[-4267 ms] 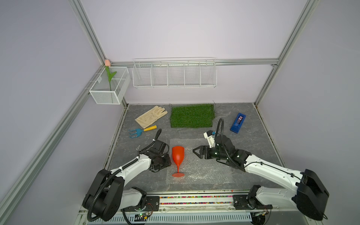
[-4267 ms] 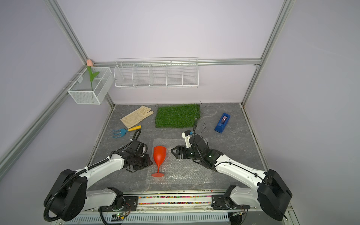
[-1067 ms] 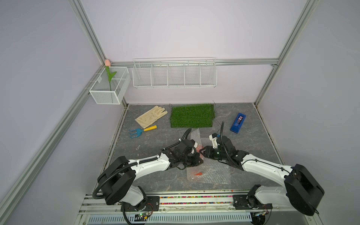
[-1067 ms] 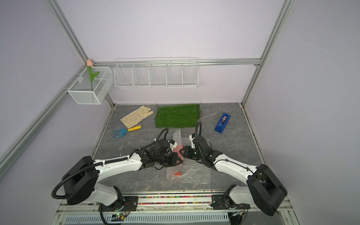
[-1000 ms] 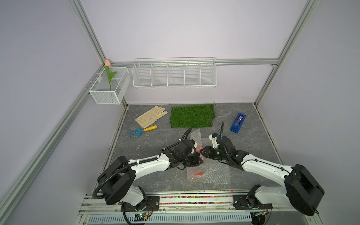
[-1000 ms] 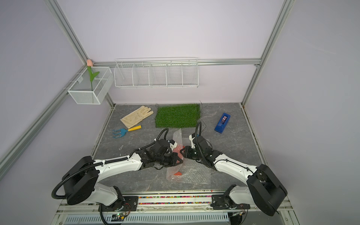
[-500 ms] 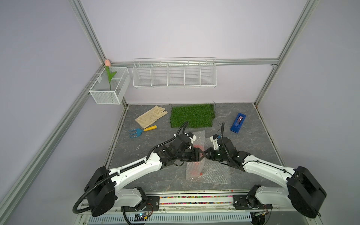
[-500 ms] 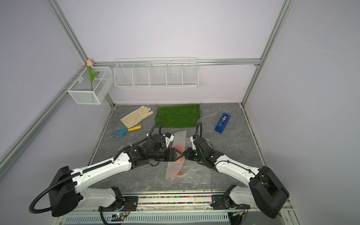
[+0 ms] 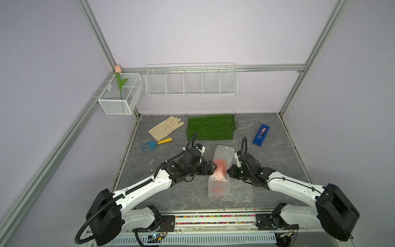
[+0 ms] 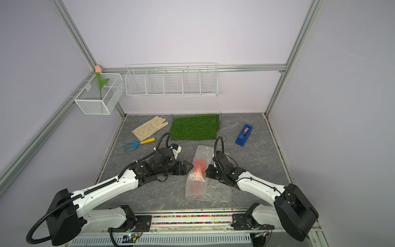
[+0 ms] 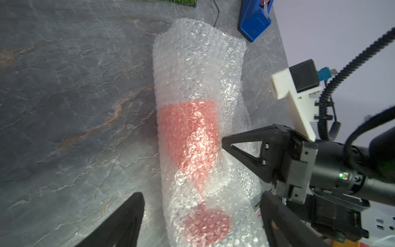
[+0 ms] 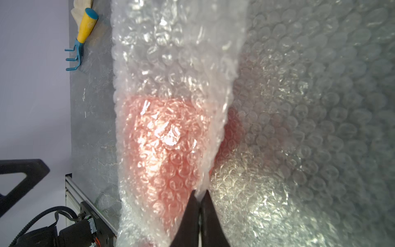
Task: Wrap wine glasses in bubble wrap
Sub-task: Wrap the wine glass in bubble wrap.
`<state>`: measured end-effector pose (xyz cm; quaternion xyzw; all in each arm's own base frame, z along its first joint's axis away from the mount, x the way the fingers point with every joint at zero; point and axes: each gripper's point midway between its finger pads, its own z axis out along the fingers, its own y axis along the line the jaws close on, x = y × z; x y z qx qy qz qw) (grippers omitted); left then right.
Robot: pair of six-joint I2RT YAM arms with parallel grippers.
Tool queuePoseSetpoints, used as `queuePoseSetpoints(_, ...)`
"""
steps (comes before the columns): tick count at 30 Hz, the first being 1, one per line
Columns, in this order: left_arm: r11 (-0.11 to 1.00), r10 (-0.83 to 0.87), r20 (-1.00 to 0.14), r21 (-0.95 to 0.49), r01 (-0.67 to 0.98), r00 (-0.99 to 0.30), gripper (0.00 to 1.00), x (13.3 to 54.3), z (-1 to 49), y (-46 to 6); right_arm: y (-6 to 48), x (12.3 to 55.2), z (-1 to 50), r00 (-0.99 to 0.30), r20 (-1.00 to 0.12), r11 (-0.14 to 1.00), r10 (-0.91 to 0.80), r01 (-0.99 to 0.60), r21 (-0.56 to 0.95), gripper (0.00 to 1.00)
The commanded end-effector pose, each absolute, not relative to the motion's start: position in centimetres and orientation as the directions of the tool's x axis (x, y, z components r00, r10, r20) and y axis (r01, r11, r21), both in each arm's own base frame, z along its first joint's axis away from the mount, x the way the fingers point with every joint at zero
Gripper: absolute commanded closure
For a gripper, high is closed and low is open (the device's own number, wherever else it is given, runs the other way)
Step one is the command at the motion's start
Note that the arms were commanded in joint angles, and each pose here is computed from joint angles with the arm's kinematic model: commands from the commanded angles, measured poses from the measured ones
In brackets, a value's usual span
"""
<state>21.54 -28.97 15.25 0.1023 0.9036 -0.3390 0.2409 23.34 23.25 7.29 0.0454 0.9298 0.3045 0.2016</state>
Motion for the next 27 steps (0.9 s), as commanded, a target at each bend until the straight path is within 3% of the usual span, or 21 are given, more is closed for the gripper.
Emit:
queuePoseSetpoints(1,0.747,0.027,-0.515,-0.559,0.36,-0.857,0.13,22.4,14.3,-28.7,22.7,23.6,6.1,-0.914,-0.346,0.833,0.213,-0.015,0.553,0.93)
queuePoseSetpoints(9,0.735,0.061,-0.44,-0.587,0.338,-0.896,0.0,22.7,11.9,-29.2,23.5,24.3,5.3,-0.915,-0.336,0.83,0.223,-0.003,0.558,0.93)
queuePoseSetpoints(19,0.669,0.041,-0.374,-0.678,0.304,-0.926,0.0,23.8,10.2,-30.6,25.1,24.9,4.4,-0.923,-0.328,0.83,0.202,-0.016,0.558,0.93)
queuePoseSetpoints(27,0.686,0.0,-0.348,-0.682,0.253,-0.938,0.0,24.8,8.7,-30.1,26.5,25.0,4.1,-0.928,-0.332,0.832,0.172,-0.043,0.554,0.93)
